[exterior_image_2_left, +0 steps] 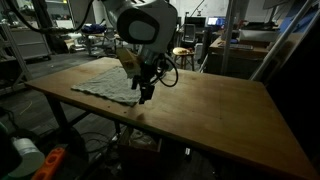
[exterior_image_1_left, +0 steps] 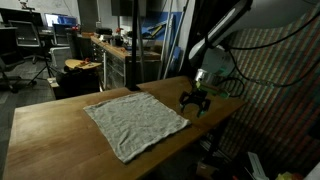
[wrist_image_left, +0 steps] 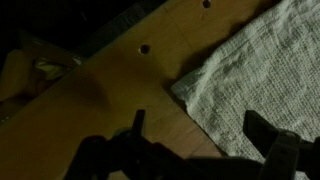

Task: Fold the towel on the table twice, diagonally.

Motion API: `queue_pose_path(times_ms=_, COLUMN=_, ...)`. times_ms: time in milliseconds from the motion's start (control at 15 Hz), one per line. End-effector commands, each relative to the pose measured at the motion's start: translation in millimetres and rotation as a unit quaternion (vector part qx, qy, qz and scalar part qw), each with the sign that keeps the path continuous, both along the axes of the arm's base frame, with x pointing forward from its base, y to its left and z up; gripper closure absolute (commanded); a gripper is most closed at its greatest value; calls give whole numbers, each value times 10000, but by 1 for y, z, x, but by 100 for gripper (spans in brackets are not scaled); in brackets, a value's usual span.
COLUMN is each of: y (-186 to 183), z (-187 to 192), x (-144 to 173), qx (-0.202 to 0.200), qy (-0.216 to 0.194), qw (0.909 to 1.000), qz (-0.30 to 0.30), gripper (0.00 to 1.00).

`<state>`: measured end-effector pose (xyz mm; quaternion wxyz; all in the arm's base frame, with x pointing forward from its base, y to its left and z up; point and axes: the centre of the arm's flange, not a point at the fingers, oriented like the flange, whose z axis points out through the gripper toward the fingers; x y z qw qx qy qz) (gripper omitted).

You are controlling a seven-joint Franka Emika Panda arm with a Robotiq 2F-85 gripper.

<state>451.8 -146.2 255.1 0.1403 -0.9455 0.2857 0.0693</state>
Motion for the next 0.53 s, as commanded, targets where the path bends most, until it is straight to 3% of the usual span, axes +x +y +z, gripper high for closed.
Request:
queue_pose_path(times_ms=0, y=6, z=-13, x=10, qx=-127, qy=-3, qw=9999, qz=80, gripper=0)
queue_pose_path(times_ms=467, y=14, z=-47, x=11, qx=-201, qy=101, qw=9997, qz=130, gripper=3)
